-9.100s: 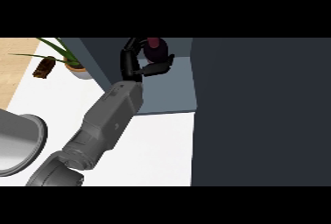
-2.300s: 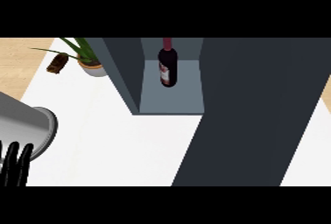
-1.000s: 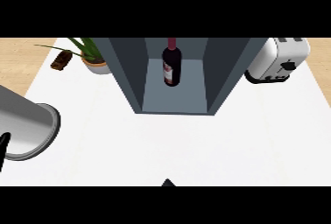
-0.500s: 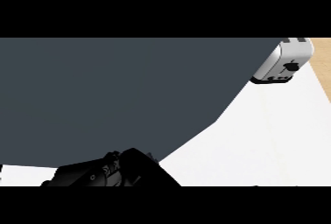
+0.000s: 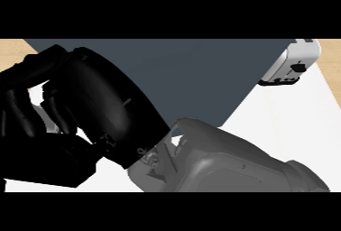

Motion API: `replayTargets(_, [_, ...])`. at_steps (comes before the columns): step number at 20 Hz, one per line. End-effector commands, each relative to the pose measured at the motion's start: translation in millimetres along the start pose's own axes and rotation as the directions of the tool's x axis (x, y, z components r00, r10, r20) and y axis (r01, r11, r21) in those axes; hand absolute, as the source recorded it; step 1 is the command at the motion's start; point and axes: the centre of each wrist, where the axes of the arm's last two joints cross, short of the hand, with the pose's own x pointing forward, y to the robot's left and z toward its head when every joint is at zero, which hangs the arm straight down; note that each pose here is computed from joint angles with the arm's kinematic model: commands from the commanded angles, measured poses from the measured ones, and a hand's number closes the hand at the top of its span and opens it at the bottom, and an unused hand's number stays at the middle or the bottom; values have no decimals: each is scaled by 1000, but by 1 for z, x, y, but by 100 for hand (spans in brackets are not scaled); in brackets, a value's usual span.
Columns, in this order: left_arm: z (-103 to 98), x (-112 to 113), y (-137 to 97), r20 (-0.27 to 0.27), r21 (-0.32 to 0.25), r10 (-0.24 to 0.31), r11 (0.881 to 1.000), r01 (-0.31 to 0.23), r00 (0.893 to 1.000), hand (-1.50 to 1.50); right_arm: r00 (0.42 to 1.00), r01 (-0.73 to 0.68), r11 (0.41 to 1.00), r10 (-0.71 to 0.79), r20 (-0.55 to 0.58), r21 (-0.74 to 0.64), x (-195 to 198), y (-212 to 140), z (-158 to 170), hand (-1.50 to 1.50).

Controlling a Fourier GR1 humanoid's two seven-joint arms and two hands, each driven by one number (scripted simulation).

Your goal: Pick up the wine, place it into the cabinet and close the cabinet

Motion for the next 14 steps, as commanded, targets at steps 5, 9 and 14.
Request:
replayTargets(5, [-10, -4, -7, 11, -3, 3, 1000, -3, 1000, -150, 999, -22, 997, 19, -40, -79, -21, -43, -52, 150])
replayTargets(9, [-19, -5, 8, 13, 3, -26, 1000, 26, 1000, -150, 999, -24, 996, 21, -46, -81, -47, -58, -61, 150])
replayTargets(14, [-20, 7, 11, 12, 5, -2, 1000, 2, 1000, -150, 996, -55, 993, 48, -74, -109, -66, -75, -60, 150])
